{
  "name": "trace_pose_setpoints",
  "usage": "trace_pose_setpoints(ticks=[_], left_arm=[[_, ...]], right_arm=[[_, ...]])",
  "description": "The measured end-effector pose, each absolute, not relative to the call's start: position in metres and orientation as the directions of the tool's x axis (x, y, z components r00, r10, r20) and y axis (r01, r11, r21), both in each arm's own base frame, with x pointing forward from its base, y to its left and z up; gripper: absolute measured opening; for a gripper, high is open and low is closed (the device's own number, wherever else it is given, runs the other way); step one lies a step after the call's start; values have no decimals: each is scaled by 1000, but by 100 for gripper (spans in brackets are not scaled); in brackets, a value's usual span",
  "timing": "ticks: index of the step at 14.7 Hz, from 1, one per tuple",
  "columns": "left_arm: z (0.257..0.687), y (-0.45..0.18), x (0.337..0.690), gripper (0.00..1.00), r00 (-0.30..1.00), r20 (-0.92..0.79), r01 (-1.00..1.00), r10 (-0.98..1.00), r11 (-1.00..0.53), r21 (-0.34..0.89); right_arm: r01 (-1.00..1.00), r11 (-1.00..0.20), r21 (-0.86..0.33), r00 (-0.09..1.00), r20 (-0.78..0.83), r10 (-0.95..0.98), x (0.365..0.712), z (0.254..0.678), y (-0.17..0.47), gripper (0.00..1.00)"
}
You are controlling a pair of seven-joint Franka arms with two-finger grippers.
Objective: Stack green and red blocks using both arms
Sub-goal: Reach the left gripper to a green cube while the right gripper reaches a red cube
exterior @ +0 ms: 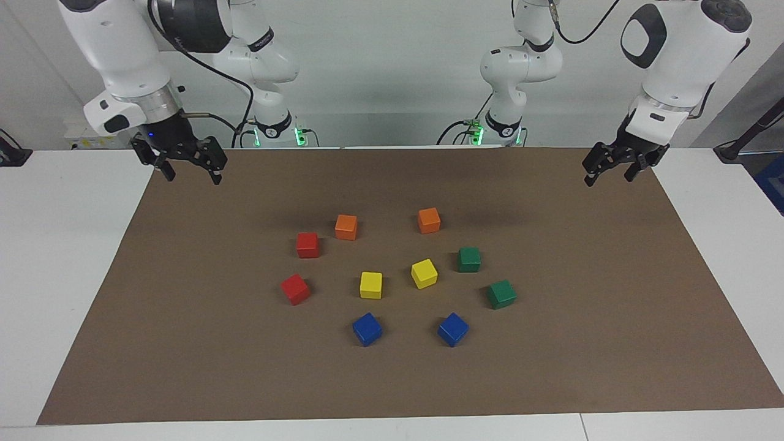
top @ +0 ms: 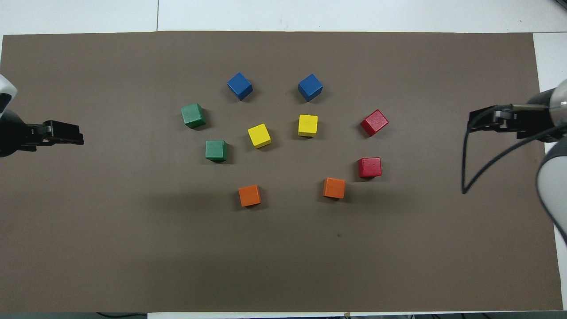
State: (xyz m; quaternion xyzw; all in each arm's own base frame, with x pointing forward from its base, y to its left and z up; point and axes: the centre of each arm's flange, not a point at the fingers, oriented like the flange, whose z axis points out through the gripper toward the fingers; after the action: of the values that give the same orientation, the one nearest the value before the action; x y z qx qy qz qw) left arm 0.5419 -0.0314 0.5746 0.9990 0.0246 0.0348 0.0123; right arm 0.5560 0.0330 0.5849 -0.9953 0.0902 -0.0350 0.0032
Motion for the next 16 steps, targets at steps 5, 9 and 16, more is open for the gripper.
trace_pose_setpoints(ticks=[5, 9, 16], left_arm=[[539, -98, 549, 100, 992, 86, 93, 97, -995, 44], [478, -122, 575, 100, 992, 60, 105, 108, -993, 45], [400, -151, 604, 100, 988, 7, 153, 154, -985, 74]], right_arm=[[-236, -971, -42, 968, 80, -239, 570, 528, 120, 100], [-240, -969, -62, 964, 100, -245, 585, 486, 138, 100], [-230, -971, -61, 967, 96, -235, 577, 445, 146, 100]])
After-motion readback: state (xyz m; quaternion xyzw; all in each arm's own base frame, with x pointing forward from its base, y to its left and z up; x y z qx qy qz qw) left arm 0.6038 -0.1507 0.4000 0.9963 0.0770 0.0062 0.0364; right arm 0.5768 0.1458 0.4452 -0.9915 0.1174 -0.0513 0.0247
